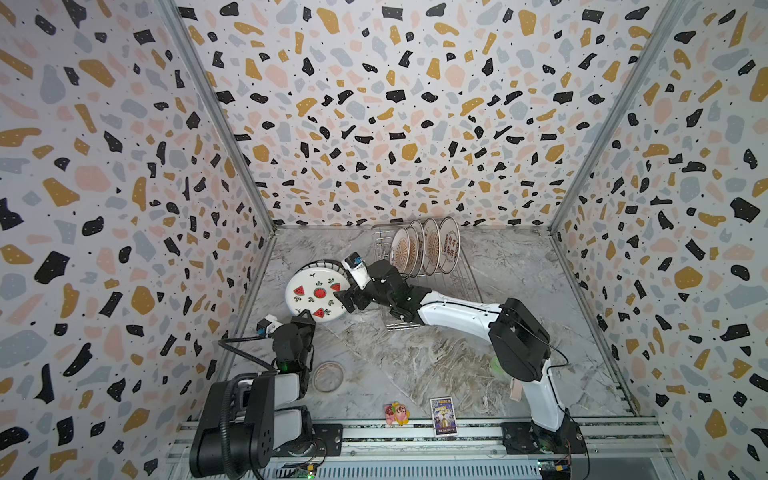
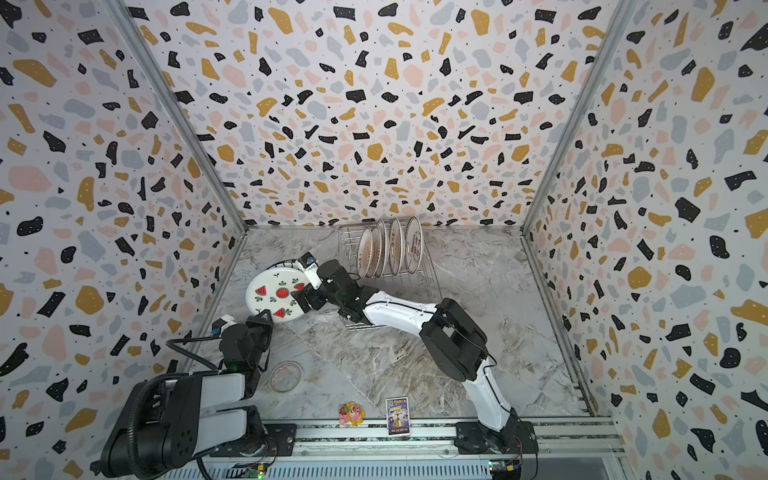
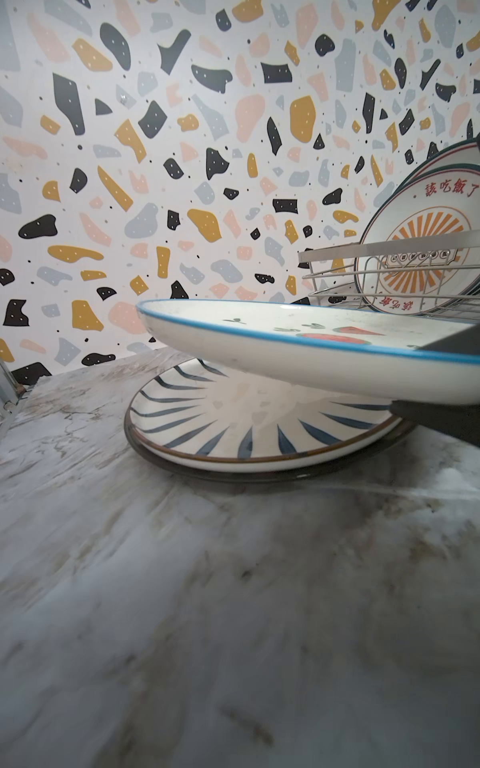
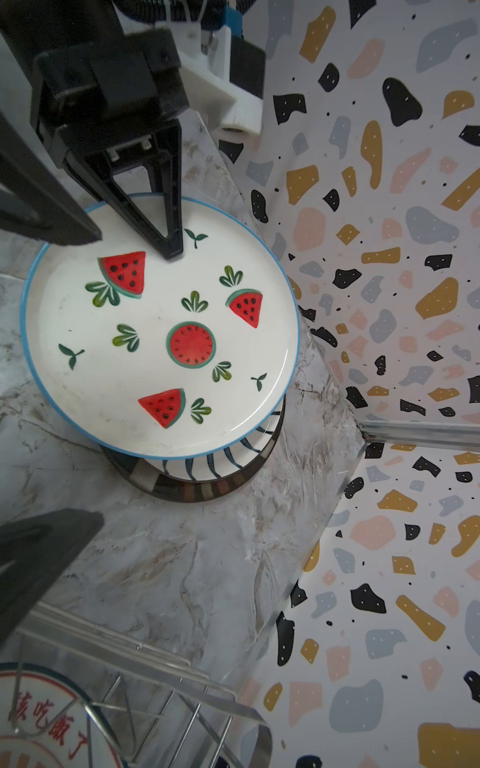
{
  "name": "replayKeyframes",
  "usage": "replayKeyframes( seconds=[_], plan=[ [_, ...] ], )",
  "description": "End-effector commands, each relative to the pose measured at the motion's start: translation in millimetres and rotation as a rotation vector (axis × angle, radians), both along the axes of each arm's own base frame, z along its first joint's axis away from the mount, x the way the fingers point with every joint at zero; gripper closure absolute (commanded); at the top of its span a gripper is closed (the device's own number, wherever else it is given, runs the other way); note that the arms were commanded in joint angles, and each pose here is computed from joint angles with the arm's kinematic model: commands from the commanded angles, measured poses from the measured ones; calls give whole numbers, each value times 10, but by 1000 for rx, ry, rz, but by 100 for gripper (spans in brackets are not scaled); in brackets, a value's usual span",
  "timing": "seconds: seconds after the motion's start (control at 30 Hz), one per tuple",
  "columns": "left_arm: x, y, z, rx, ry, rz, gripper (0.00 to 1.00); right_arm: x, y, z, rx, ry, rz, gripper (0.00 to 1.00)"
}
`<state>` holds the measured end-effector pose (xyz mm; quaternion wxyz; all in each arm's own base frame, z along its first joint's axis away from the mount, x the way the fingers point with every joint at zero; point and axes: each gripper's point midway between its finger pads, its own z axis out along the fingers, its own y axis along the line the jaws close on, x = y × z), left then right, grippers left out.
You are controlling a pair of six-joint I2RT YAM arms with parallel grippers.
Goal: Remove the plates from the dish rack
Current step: 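Lower the watermelon plate onto the blue-striped plate with the left gripper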
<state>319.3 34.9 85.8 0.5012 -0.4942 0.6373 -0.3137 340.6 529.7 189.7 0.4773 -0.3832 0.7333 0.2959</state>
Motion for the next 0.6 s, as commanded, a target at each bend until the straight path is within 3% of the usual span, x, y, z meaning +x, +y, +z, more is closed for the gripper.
replayKeyframes(
  seconds=[0.0, 0.57],
  plan=[
    [229, 112, 804, 30, -281, 44, 100, 57, -11, 103, -18, -18, -7, 1],
    [343, 420, 658, 77, -168, 217, 100, 140, 103, 7, 12, 20, 21, 4]
  ],
)
